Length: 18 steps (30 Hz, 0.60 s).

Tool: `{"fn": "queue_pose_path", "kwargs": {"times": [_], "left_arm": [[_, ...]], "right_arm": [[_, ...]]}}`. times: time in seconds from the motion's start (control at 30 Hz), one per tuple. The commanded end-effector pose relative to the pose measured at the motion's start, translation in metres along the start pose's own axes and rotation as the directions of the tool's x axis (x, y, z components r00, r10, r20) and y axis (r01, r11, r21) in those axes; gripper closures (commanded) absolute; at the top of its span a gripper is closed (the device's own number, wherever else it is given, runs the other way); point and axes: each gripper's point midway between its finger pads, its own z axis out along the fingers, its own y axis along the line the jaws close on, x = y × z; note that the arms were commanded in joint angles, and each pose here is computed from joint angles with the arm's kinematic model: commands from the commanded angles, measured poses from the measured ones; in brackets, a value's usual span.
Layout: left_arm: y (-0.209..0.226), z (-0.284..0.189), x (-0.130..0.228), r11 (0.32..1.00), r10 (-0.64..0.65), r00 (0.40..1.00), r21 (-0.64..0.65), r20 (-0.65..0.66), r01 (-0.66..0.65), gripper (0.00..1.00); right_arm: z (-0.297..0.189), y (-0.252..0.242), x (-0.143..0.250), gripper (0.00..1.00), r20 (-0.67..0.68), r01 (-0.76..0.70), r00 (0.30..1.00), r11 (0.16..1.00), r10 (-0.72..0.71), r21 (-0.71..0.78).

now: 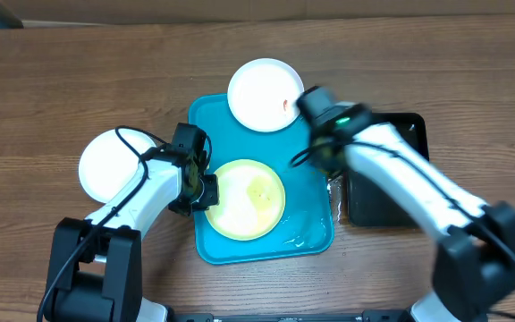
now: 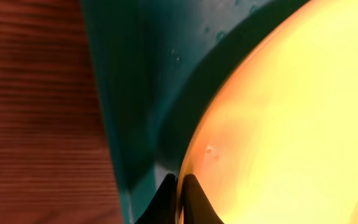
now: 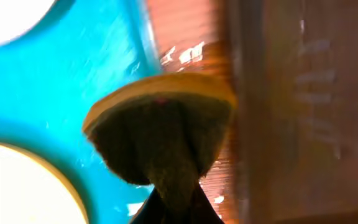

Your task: Clean dirty plates on tray and stack at the side

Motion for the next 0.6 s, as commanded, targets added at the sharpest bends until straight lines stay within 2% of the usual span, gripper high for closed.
{"fn": "queue_pose_path", "kwargs": {"times": [0.0,0.07,0.2,0.4,0.47,0.57], "left_arm": [[0.004,-0.02,-0.021,0.999,0.031,0.998,-0.04,0.047,-0.029,0.96],[0.002,-0.027,-0.024,0.998,0.049,0.997,-0.04,0.053,-0.047,0.96],[0.01,-0.04,-0.024,0.994,0.048,0.998,-0.096,0.036,-0.045,0.96],[0.018,-0.081,-0.041,0.974,0.068,0.995,-0.222,0.074,-0.05,0.96],[0.012,-0.103,-0.049,0.964,0.099,0.99,-0.256,0.104,-0.07,0.96],[-0.01,-0.122,-0.058,0.97,0.14,0.98,-0.217,0.142,-0.107,0.96]], "right_arm": [[-0.022,-0.024,-0.023,0.96,-0.048,-0.094,0.995,0.98,0.087,-0.177],[-0.02,-0.034,-0.026,0.96,-0.083,-0.111,0.992,0.97,0.095,-0.217],[-0.005,-0.068,-0.024,0.96,-0.131,-0.201,0.975,0.964,0.18,-0.172],[0.015,-0.077,-0.007,0.96,-0.171,-0.205,0.969,0.968,0.18,-0.144],[0.022,-0.079,-0.001,0.96,-0.182,-0.205,0.967,0.969,0.179,-0.138],[0.032,-0.081,0.007,0.96,-0.191,-0.207,0.965,0.969,0.18,-0.132]]}}
